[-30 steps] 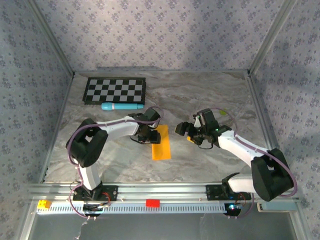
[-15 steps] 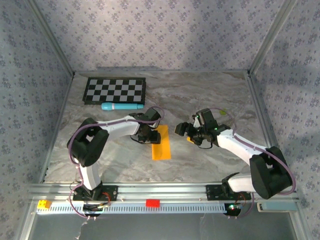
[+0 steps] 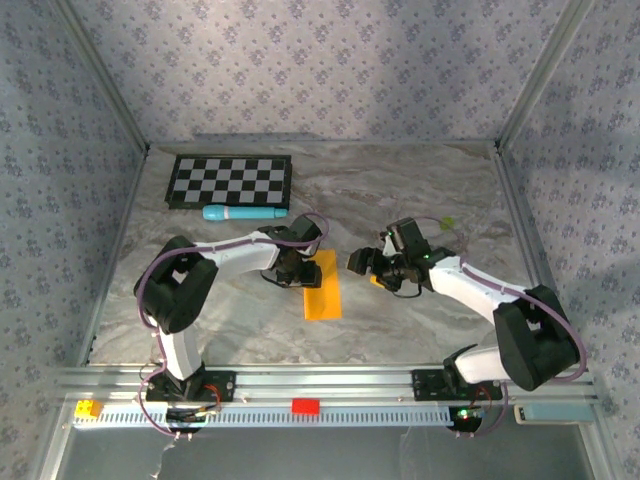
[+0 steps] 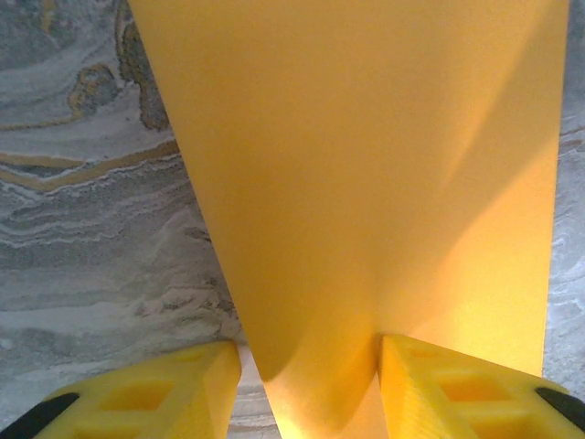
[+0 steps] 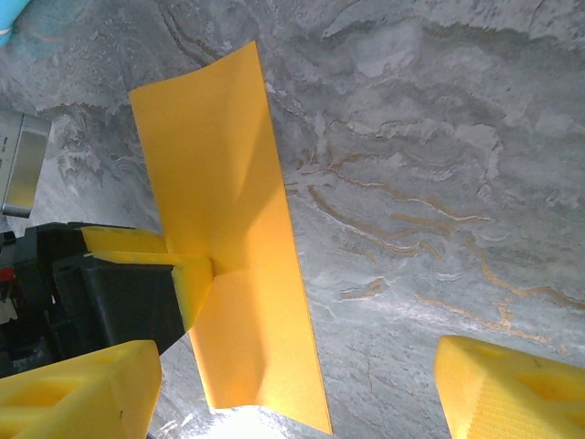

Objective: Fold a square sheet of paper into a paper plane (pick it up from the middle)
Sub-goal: First fold the square sheet of paper in half at the center of the table, then hold the square sheet of paper at the center of the table, then first fold the square sheet of paper in half at the center of the table.

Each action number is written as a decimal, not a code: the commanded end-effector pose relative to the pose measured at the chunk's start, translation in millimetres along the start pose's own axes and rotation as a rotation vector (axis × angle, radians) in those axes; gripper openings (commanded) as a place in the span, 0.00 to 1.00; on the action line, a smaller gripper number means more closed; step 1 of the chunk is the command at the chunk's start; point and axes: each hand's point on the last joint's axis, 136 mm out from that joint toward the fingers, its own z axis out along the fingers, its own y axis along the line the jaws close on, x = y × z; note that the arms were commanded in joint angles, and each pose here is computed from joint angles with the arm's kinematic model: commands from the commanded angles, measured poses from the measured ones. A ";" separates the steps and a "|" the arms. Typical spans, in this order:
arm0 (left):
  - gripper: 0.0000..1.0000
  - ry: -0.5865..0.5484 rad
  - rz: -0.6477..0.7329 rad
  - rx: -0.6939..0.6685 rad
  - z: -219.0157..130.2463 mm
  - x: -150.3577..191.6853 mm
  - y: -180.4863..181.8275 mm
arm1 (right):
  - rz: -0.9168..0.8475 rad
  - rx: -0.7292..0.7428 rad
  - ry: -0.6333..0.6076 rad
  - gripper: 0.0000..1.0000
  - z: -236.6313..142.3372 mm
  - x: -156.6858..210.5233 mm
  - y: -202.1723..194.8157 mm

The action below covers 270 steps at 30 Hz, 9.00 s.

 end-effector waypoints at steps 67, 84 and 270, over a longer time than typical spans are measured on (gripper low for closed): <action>0.47 0.090 0.008 -0.120 33.8 24.6 28.5 | -0.041 0.032 0.079 0.32 42.9 7.7 10.3; 0.47 0.099 0.010 -0.120 35.2 25.6 28.1 | -0.101 -0.018 0.180 0.01 75.9 15.1 31.8; 0.09 -0.199 -0.157 0.513 -55.3 -18.7 -37.6 | -0.202 0.268 0.318 0.00 76.3 39.9 -57.8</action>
